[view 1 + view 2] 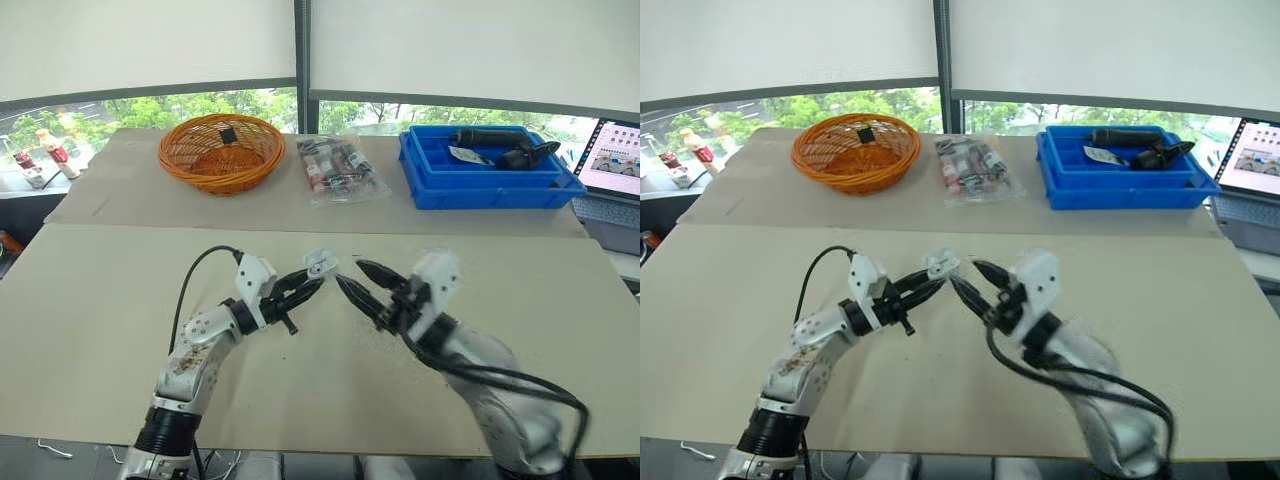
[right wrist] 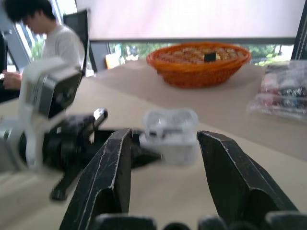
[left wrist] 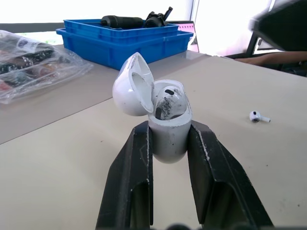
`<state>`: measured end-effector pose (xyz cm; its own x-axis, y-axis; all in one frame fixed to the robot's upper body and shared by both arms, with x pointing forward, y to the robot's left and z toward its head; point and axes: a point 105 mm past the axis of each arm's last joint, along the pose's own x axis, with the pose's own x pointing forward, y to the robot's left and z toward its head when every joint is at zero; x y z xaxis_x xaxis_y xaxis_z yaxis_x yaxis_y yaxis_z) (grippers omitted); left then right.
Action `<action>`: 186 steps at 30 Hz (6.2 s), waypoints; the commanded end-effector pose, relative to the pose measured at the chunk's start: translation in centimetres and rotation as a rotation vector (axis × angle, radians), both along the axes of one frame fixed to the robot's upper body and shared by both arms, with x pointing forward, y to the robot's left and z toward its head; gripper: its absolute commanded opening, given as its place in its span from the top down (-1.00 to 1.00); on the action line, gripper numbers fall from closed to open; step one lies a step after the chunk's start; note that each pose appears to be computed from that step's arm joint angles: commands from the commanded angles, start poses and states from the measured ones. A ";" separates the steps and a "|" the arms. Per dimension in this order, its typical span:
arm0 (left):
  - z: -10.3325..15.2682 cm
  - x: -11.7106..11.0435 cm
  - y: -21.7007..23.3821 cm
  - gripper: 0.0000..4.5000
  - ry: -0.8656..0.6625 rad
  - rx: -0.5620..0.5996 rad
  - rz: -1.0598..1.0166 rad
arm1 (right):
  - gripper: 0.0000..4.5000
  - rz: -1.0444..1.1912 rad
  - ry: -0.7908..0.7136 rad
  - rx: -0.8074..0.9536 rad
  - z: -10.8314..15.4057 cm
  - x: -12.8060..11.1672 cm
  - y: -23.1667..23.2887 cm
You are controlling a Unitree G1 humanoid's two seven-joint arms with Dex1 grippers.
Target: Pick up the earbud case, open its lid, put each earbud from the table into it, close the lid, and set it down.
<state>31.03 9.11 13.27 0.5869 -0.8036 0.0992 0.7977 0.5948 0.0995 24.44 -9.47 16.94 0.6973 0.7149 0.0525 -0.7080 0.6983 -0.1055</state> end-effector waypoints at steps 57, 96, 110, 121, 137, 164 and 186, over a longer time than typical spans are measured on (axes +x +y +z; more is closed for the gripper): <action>-0.9 -1.7 0.6 0.77 -0.066 0.043 0.033 | 0.45 -0.388 0.383 -0.200 -10.5 3.3 -12.9; -1.6 -4.2 1.5 0.77 0.003 0.063 0.073 | 0.86 0.793 0.254 -1.010 -8.5 -4.3 -14.5; -1.6 -4.3 1.5 0.77 0.009 0.066 0.067 | -0.21 0.772 0.219 -1.046 -8.3 -3.3 -14.1; -2.0 -4.7 1.2 0.77 0.034 0.072 0.046 | -0.21 0.571 0.216 -1.251 -4.0 -4.0 -13.2; -2.2 -4.9 0.8 0.77 0.045 0.067 0.030 | -0.21 0.546 0.274 -1.376 -7.2 -3.9 -12.6; -2.2 -4.8 0.5 0.77 0.046 0.069 0.018 | -0.21 0.651 0.311 -1.361 -7.7 -3.7 -11.4; -2.1 -4.5 0.6 0.77 0.037 0.065 0.024 | 0.84 0.624 0.262 -1.319 -6.4 -3.0 -10.5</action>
<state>26.51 9.96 10.09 0.6192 -0.7851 -0.0143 0.7829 0.6159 0.0884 20.89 -20.63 9.46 0.1044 0.2929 -0.9504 -0.9617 -0.2140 -0.1716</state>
